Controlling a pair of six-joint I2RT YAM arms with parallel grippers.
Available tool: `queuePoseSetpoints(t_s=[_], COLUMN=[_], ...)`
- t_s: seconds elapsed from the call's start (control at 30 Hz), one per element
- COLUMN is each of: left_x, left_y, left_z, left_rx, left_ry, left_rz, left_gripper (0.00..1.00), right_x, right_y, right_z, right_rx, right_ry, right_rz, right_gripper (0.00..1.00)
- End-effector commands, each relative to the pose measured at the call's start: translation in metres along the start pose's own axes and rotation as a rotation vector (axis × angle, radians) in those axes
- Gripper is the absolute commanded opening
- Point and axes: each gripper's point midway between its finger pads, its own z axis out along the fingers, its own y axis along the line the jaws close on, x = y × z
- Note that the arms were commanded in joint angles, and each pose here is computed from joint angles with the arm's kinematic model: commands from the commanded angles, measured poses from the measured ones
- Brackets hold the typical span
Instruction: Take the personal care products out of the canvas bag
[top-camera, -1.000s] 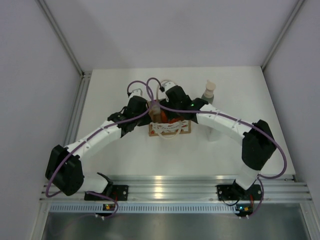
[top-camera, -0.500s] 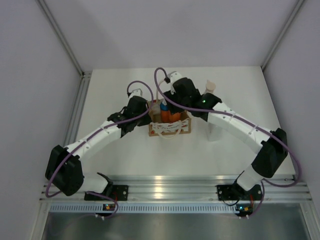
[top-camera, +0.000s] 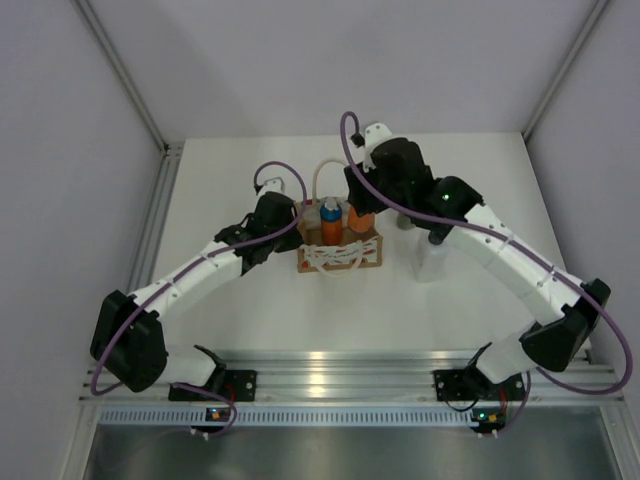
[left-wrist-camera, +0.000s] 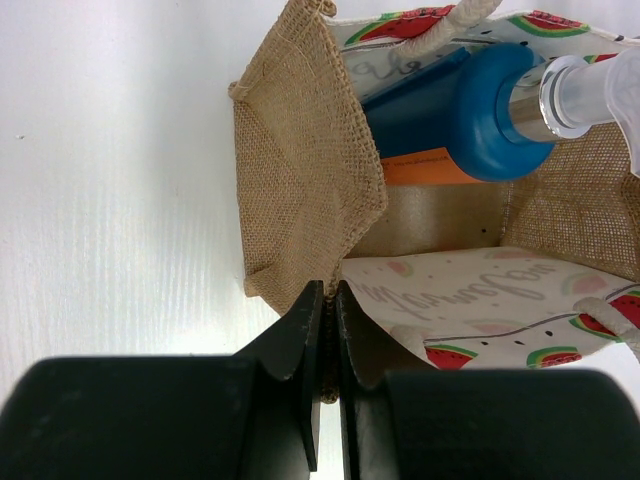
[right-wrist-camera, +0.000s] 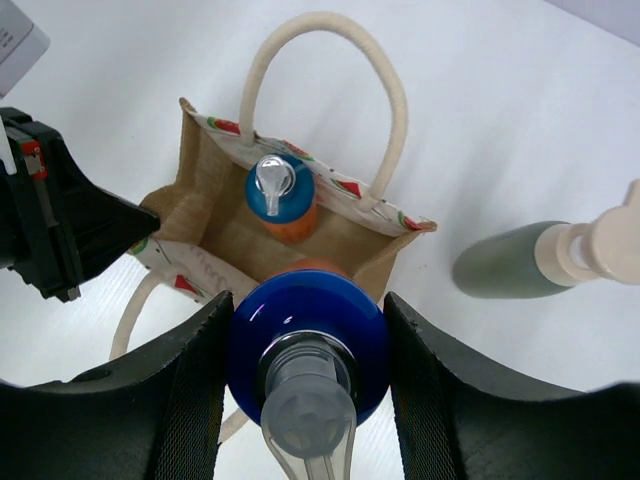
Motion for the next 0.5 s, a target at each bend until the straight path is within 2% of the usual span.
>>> queuePoseSetpoints(t_s=[0.0, 0.27, 0.47], left_x=[-0.006, -0.009, -0.007], left_y=[-0.002, -0.003, -0.002], left_z=[-0.005, -0.008, -0.007], left_rx=[0.01, 0.017, 0.01], left_ry=[-0.023, -0.035, -0.032], left_rz=[0.011, 0.014, 0.015], left_gripper=[0.0, 0.0, 0.0], right_x=[-0.065, -0.06, -0.026], right_y=[-0.028, -0.102, -0.198], right_z=[-0.058, -0.086, -0.114], right_rx=[0.038, 0.194, 0.492], right_ry=[-0.224, -0.26, -0.25], right_rz=[0.08, 0.174, 0.296], right_gripper=[0.0, 0.0, 0.0])
